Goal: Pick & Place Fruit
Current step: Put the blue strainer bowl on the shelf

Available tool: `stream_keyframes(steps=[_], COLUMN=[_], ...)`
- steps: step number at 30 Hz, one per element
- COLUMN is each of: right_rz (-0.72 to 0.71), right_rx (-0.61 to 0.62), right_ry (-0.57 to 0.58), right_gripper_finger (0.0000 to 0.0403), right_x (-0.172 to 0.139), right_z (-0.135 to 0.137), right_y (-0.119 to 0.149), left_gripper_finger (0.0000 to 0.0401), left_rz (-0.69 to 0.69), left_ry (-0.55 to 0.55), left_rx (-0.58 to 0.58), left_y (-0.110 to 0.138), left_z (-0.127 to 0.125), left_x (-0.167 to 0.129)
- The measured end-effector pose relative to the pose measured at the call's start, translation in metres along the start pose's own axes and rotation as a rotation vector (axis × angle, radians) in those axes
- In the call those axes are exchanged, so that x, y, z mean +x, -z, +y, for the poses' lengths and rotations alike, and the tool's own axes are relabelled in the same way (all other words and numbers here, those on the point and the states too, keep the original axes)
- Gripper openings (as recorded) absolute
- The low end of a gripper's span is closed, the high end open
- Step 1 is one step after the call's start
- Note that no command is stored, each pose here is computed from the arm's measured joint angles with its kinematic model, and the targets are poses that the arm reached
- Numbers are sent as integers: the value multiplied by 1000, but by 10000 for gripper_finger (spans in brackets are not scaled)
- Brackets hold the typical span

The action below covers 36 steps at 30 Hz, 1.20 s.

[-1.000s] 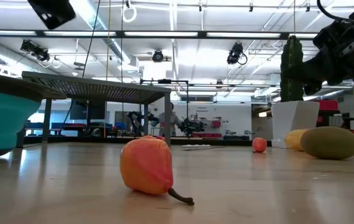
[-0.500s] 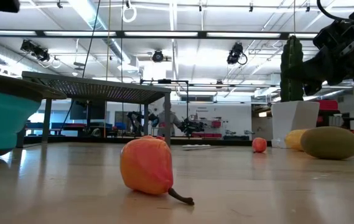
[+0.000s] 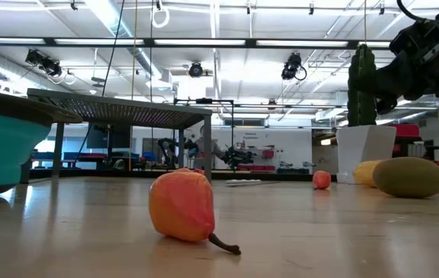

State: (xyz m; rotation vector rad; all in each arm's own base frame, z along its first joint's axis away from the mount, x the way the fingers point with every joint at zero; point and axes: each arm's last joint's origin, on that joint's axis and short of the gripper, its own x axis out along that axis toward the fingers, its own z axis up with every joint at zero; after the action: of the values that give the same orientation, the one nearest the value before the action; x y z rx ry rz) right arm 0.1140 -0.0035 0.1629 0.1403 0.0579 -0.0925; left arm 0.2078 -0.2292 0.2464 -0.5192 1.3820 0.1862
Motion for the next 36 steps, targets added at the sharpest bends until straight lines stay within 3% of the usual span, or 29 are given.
stream_keyframes(steps=[9,15,23,27,31,36], right_rz=[0,1,0,0,0,0], right_rx=[19,25,26,25,26,25], right_ry=[0,0,0,0,0,0], right_gripper_finger=[13,13,13,13,13,13], right_x=[0,0,0,0,0,0], right_z=[0,0,0,0,0,0], right_y=[0,0,0,0,0,0], left_gripper_finger=[270,272,272,272,255,204], left_rz=[-69,-54,4,2,3,-48], left_ry=[-110,-105,-248,-260,-263,-276], left_rx=[109,121,175,175,175,157], left_y=[15,17,19,19,19,18], left_z=[4,1,3,4,4,4], left_x=[9,15,42,43,43,43])
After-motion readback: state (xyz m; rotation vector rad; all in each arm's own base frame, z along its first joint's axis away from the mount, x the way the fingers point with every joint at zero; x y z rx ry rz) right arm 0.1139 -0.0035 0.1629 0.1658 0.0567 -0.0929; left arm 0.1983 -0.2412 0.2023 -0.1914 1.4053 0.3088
